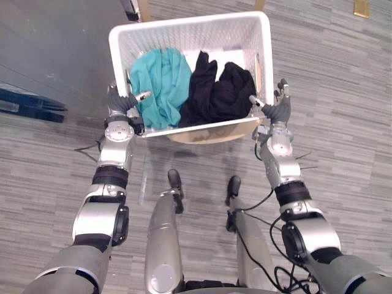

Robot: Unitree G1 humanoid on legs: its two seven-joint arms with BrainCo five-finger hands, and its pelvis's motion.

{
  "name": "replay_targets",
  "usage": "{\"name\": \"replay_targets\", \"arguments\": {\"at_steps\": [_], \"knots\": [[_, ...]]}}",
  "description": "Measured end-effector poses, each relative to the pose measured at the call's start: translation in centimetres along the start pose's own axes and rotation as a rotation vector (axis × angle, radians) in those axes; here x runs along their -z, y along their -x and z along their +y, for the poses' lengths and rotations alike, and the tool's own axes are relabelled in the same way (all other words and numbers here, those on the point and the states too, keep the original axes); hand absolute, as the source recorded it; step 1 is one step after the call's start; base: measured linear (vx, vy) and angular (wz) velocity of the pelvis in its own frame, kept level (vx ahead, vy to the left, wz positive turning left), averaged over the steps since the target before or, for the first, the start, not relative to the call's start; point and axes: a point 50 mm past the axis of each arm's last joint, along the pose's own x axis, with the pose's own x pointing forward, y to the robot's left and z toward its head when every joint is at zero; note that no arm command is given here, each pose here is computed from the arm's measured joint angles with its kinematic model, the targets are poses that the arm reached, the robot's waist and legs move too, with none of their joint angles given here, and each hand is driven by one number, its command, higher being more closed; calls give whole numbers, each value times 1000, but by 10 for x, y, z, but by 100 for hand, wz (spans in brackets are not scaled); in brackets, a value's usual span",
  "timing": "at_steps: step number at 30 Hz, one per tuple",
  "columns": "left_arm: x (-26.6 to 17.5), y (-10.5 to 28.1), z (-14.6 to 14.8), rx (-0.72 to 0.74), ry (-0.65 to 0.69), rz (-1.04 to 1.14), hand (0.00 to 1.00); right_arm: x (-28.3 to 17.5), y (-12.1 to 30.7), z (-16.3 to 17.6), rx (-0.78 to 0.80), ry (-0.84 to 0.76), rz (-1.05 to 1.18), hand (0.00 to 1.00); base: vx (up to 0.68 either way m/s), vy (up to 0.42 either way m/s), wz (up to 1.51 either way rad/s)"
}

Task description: Pick up the laundry basket with both hands and put the clothes into the washing machine.

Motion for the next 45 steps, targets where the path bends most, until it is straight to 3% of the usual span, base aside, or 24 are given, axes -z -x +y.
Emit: {"name": "replay_targets", "arguments": {"at_steps": [6,16,34,45], "knots": [[42,42,29,-92,59,71,0,15,33,-29,28,65,-11,0,58,-78,3],[118,130,74,-91,-42,346,0,70,102,-88,-18,299,228,0,70,-44,15],[189,216,98,-44,-148,753,0,136,160,-122,-114,471,620,0,50,4,11],[224,321,105,60,-263,1139,0,177,226,-150,-153,590,982,0,27,11,17]]}}
